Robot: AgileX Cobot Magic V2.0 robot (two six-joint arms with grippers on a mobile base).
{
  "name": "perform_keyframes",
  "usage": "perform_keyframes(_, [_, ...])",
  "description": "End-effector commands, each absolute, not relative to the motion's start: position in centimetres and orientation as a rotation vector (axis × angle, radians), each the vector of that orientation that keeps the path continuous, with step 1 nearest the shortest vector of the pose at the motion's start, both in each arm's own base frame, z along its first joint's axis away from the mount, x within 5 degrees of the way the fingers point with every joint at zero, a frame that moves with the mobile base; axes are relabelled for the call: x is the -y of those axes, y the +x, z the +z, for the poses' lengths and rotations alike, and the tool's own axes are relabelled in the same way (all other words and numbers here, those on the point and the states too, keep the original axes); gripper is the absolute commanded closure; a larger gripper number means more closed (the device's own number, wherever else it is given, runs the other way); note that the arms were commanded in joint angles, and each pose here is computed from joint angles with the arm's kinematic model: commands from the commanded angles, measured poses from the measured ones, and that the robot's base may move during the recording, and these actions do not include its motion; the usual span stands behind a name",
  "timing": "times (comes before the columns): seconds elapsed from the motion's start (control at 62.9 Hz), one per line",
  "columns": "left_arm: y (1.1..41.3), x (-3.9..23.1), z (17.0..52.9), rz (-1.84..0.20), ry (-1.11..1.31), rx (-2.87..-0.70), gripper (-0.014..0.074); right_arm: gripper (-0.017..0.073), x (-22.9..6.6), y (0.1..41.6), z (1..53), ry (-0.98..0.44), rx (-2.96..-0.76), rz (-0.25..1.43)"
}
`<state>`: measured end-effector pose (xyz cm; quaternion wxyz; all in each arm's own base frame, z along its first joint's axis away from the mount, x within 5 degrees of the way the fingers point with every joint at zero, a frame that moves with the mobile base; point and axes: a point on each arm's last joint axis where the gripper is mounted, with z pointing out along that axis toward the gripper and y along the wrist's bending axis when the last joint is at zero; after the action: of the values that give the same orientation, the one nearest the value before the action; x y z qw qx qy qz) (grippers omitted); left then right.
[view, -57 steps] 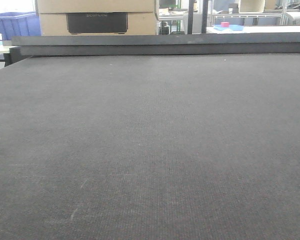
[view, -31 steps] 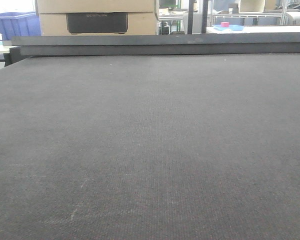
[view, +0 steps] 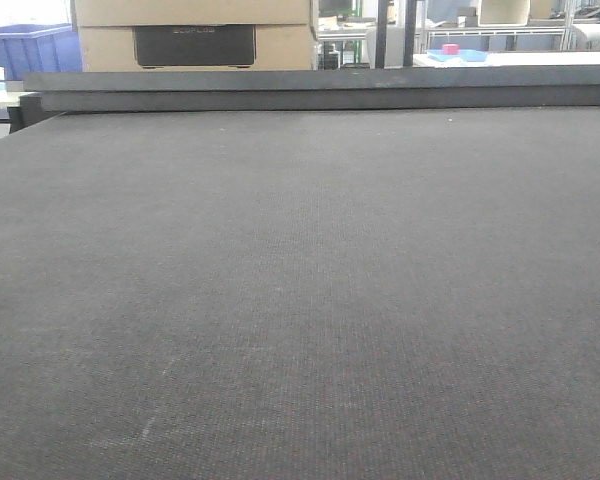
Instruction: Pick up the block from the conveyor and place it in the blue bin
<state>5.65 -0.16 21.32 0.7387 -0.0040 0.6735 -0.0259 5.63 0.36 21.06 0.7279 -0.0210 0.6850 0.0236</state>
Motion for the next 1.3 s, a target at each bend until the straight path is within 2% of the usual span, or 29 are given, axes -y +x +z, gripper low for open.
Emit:
perform_keyframes(0.0, [5.6, 0.2, 21.6, -0.056, -0.009, -1.456, 0.0704, 0.0725, -0.3, 5.6, 21.3, -0.051, -1.490, 0.039])
perform_keyframes(0.143, [5.6, 0.1, 21.8, -0.056, -0.011, -1.430, 0.0704, 0.0725, -0.3, 5.5, 22.0, -0.048, -1.409, 0.040])
perform_keyframes(0.302, [5.4, -0.3, 22.8, -0.244, -0.224, -1.299, 0.0704, 0.0725, -0.3, 5.2, 23.4, -0.041, -1.244, 0.041])
perform_keyframes(0.413, [5.2, -0.4, 23.5, -0.248, -0.231, -1.262, 0.0704, 0.0725, -0.3, 4.9, 24.2, -0.038, -1.166, 0.041])
perform_keyframes(0.699, [2.6, -0.1, 31.0, -0.118, -0.066, -1.054, 0.0704, 0.0725, -0.1, 2.2, 31.8, -0.032, -0.970, 0.043])
perform_keyframes(0.89, [2.5, 0.0, 35.9, -0.095, -0.033, -1.084, 0.0704, 0.0725, -0.1, 2.2, 35.7, -0.031, -0.952, 0.044])
perform_keyframes(1.001, [2.9, 0.1, 38.5, -0.073, -0.008, -1.164, 0.0704, 0.0725, -0.1, 2.8, 37.7, -0.002, -1.005, 0.083])
perform_keyframes(1.113, [3.6, 0.3, 40.7, -0.078, 0.005, -1.308, 0.0704, 0.0725, -0.2, 3.7, 39.3, 0.033, -1.158, 0.159])
perform_keyframes(1.288, [6.0, 0.5, 43.6, -0.074, 0.028, -1.592, 0.0704, 0.0725, -0.8, 5.8, 41.0, 0.003, -1.442, 0.175])
